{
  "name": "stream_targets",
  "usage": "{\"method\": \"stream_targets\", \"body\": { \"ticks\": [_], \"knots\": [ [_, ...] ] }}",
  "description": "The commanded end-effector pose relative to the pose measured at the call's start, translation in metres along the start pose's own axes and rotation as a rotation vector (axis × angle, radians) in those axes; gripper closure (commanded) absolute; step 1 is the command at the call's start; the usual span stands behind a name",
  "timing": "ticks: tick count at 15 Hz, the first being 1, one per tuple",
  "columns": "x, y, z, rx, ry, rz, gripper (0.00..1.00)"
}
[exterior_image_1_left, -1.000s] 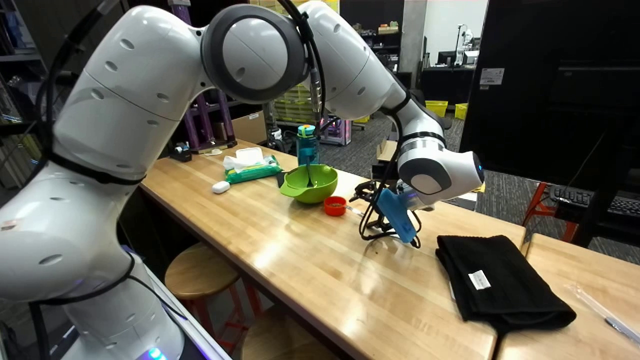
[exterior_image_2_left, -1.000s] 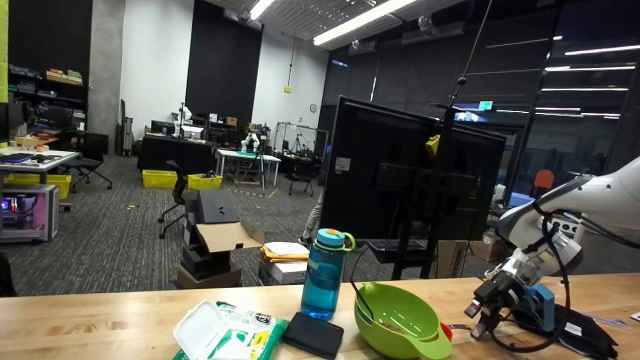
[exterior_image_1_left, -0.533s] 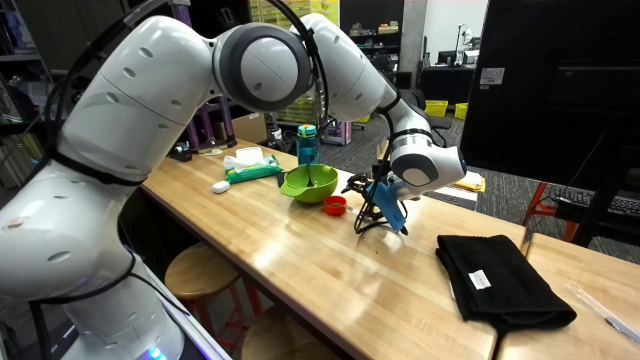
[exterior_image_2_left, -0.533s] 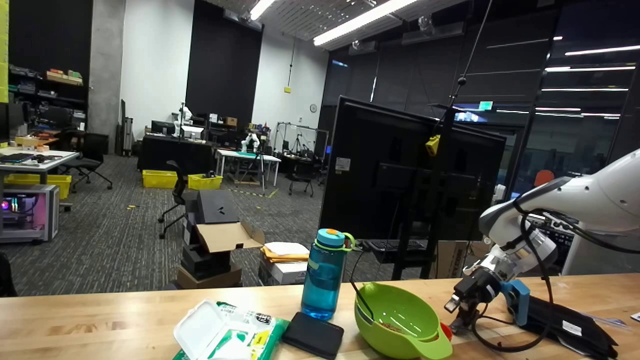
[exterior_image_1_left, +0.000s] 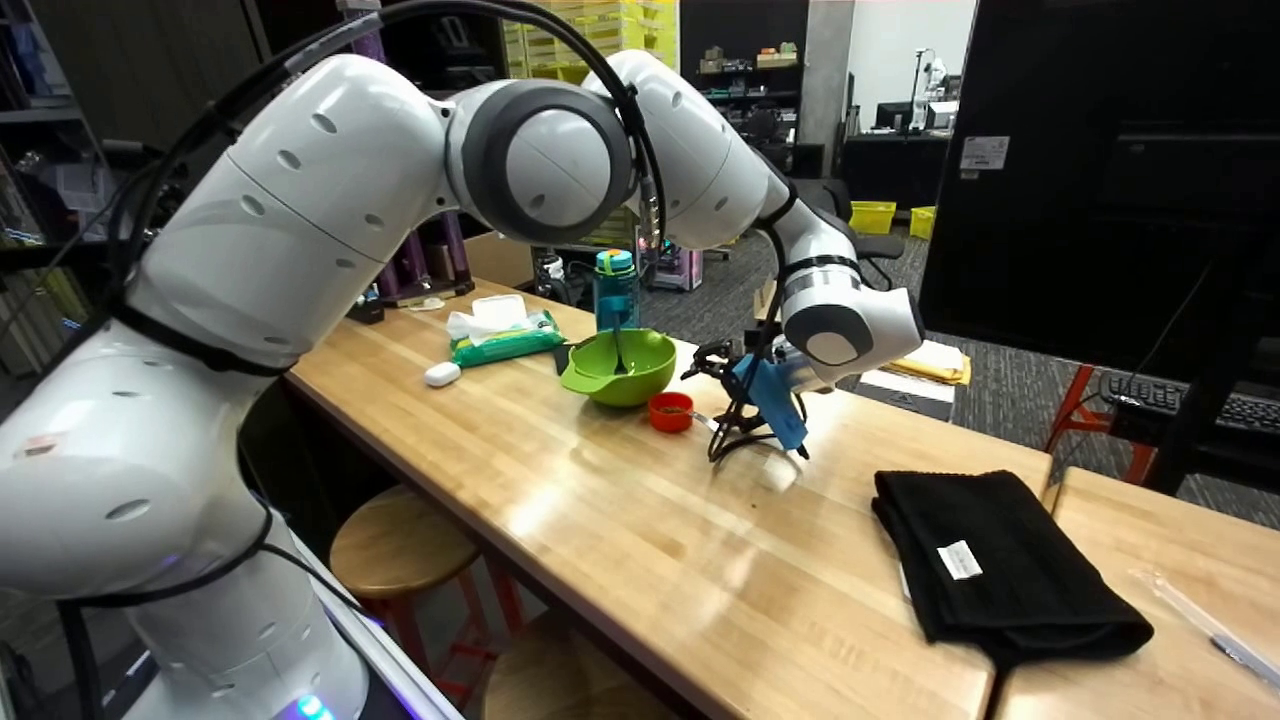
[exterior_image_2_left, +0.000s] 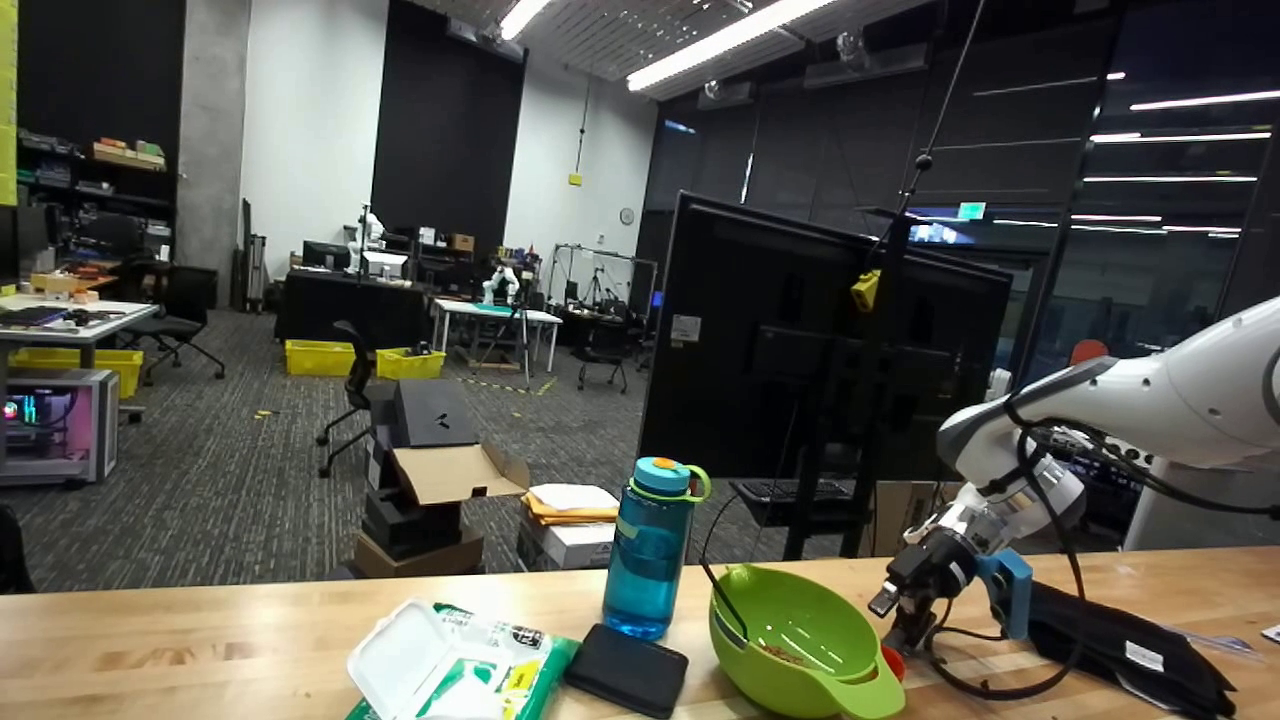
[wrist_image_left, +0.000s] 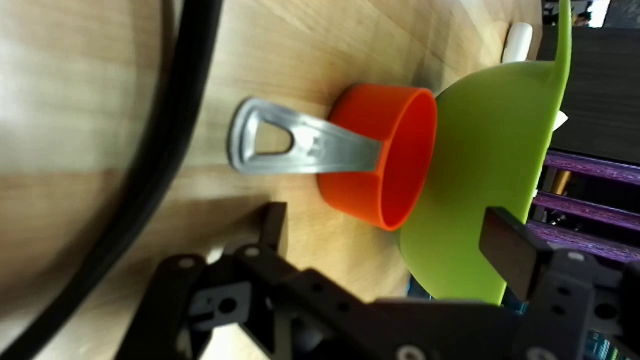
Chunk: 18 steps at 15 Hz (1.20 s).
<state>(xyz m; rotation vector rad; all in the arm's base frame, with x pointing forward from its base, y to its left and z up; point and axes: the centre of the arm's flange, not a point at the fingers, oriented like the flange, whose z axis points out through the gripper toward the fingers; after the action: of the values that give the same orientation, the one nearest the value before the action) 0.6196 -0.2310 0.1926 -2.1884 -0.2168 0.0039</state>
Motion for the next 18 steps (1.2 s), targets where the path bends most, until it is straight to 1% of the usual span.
{"method": "stream_targets", "body": {
  "ticks": [1, 8, 13, 18],
  "knots": [
    [-0.013, 0.005, -0.004, -0.012, 0.022, 0.056, 0.00],
    [-0.034, 0.006, -0.019, -0.030, 0.039, 0.109, 0.00],
    [-0.040, 0.005, -0.022, -0.035, 0.032, 0.156, 0.00],
    [-0.038, 0.004, -0.016, -0.026, 0.025, 0.192, 0.00]
  ]
}}
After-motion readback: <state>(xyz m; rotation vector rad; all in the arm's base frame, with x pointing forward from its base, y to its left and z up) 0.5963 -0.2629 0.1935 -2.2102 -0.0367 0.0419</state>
